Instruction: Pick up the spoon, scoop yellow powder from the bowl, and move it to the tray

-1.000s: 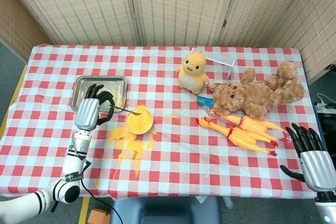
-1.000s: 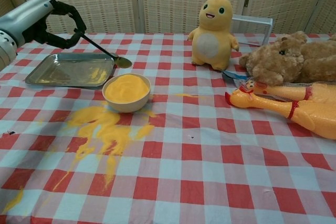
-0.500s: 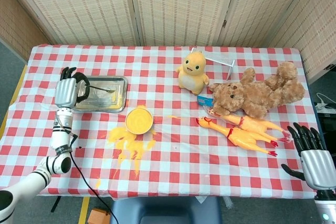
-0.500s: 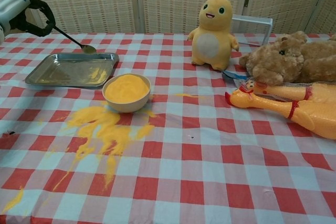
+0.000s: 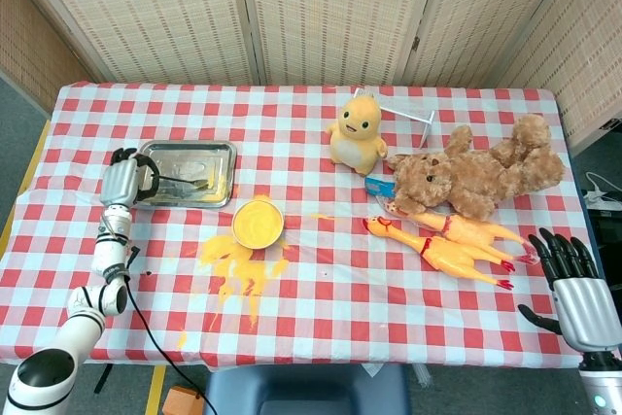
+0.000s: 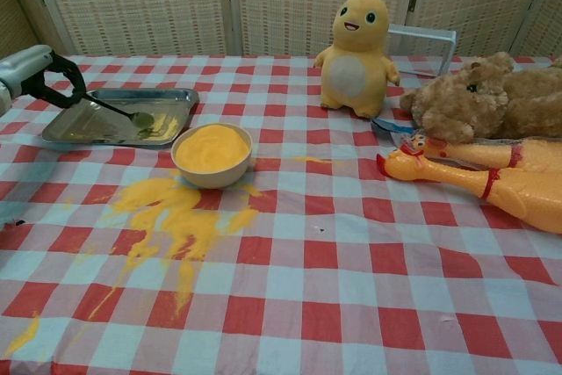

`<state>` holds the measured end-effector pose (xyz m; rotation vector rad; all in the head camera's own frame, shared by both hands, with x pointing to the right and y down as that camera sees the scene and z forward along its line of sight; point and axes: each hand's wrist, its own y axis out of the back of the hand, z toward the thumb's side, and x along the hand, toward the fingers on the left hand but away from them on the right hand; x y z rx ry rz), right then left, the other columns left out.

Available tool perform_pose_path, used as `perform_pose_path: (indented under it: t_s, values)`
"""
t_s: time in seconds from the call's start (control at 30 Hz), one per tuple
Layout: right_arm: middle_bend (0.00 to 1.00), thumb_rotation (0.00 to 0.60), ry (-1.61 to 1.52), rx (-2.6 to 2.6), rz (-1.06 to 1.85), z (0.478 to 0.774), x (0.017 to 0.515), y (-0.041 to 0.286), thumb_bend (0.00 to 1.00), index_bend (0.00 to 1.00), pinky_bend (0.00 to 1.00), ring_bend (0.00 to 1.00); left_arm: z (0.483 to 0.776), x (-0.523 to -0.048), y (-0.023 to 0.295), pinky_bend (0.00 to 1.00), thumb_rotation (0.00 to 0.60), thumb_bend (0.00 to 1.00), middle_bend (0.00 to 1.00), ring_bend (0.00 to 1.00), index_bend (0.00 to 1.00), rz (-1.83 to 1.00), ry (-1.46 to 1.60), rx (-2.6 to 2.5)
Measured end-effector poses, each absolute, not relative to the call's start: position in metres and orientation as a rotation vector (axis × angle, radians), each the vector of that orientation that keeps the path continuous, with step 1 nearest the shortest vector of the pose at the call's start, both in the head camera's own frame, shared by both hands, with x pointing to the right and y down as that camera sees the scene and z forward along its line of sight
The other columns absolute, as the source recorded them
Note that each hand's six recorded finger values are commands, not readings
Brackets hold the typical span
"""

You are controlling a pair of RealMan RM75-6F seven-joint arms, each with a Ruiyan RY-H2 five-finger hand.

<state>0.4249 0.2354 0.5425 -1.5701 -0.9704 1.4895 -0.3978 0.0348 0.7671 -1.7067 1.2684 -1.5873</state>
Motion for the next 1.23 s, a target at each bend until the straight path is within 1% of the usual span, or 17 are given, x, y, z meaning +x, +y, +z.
perform_pose_path:
  t_s: [0.03, 0.07, 0.1, 0.17, 0.2, 0.27, 0.33, 0.53, 0.63, 0.73, 0.83, 0.93, 1.0, 1.07, 1.17, 1.23]
  values:
    - [0.0, 0.6, -0.969, -1.571, 1.49, 0.543, 0.425, 0.235, 0.02, 0.0, 0.0, 0.0, 0.769, -0.397, 0.036, 0.03, 0.6, 0.57, 0.34, 0.09, 0.5, -1.595, 1.256, -1.713]
    - [0.0, 0.6, -0.969, -1.571, 1.49, 0.543, 0.425, 0.235, 0.02, 0.0, 0.0, 0.0, 0.771, -0.397, 0.037, 0.03, 0.6, 0.57, 0.33, 0.08, 0.42, -1.601, 1.24, -1.718]
    - [0.0, 0.6, -0.969, -1.57, 1.49, 0.543, 0.425, 0.235, 0.02, 0.0, 0.0, 0.0, 0.772, -0.396, 0.038, 0.03, 0.6, 0.56, 0.32, 0.07, 0.32, -1.602, 1.234, -1.721]
    - [0.0, 0.6, -0.97, -1.569, 1.493, 0.543, 0.425, 0.235, 0.02, 0.0, 0.0, 0.0, 0.772, -0.395, 0.038, 0.03, 0.6, 0.56, 0.29, 0.06, 0.16, -1.6, 1.228, -1.724]
    - [0.0, 0.6, -0.97, -1.569, 1.494, 0.544, 0.425, 0.235, 0.02, 0.0, 0.0, 0.0, 0.772, -0.395, 0.038, 0.03, 0.6, 0.55, 0.26, 0.05, 0.08, -1.6, 1.226, -1.726]
    - [0.0, 0.6, -0.968, -1.572, 1.496, 0.545, 0.425, 0.235, 0.02, 0.0, 0.0, 0.0, 0.773, -0.395, 0.039, 0.03, 0.6, 0.53, 0.22, 0.02, 0.02, -1.605, 1.218, -1.734]
    - [0.0, 0.6, -0.966, -1.576, 1.497, 0.545, 0.425, 0.235, 0.02, 0.0, 0.0, 0.0, 0.774, -0.396, 0.04, 0.03, 0.6, 0.51, 0.16, 0.0, 0.0, -1.61, 1.209, -1.743]
    - [0.0, 0.6, -0.968, -1.584, 1.483, 0.544, 0.423, 0.235, 0.03, 0.0, 0.0, 0.0, 0.772, -0.395, 0.045, 0.03, 0.6, 0.5, 0.08, 0.0, 0.0, -1.583, 1.207, -1.774]
    - [0.0, 0.6, -0.976, -1.579, 1.473, 0.541, 0.423, 0.235, 0.02, 0.0, 0.0, 0.0, 0.766, -0.392, 0.05, 0.04, 0.6, 0.49, 0.03, 0.0, 0.0, -1.532, 1.191, -1.801]
    - [0.0, 0.6, -0.985, -1.561, 1.471, 0.538, 0.424, 0.235, 0.02, 0.0, 0.0, 0.0, 0.752, -0.387, 0.063, 0.03, 0.6, 0.46, 0.01, 0.0, 0.0, -1.444, 1.14, -1.829]
    - [0.0, 0.6, -0.983, -1.546, 1.479, 0.538, 0.425, 0.235, 0.03, 0.0, 0.0, 0.0, 0.732, -0.38, 0.089, 0.03, 0.6, 0.46, 0.0, 0.0, 0.0, -1.357, 1.083, -1.858]
    - [0.0, 0.6, -0.985, -1.529, 1.493, 0.538, 0.425, 0.236, 0.03, 0.0, 0.0, 0.0, 0.703, -0.373, 0.128, 0.02, 0.6, 0.45, 0.0, 0.0, 0.0, -1.282, 1.042, -1.845]
    - [0.0, 0.6, -0.988, -1.517, 1.503, 0.537, 0.425, 0.237, 0.02, 0.0, 0.0, 0.0, 0.676, -0.373, 0.158, 0.02, 0.6, 0.44, 0.0, 0.0, 0.0, -1.248, 1.036, -1.778]
    - [0.0, 0.6, -1.0, -1.507, 1.508, 0.536, 0.424, 0.237, 0.03, 0.0, 0.0, 0.0, 0.649, -0.387, 0.191, 0.02, 0.6, 0.44, 0.0, 0.0, 0.0, -1.261, 1.038, -1.673]
    - [0.0, 0.6, -1.01, -1.495, 1.502, 0.533, 0.422, 0.238, 0.03, 0.0, 0.0, 0.0, 0.62, -0.416, 0.233, 0.02, 0.6, 0.44, 0.0, 0.0, 0.0, -1.341, 1.043, -1.541]
    - [0.0, 0.6, -1.011, -1.496, 1.503, 0.534, 0.421, 0.239, 0.03, 0.0, 0.0, 0.0, 0.609, -0.425, 0.247, 0.02, 0.6, 0.44, 0.0, 0.0, 0.0, -1.368, 1.03, -1.513]
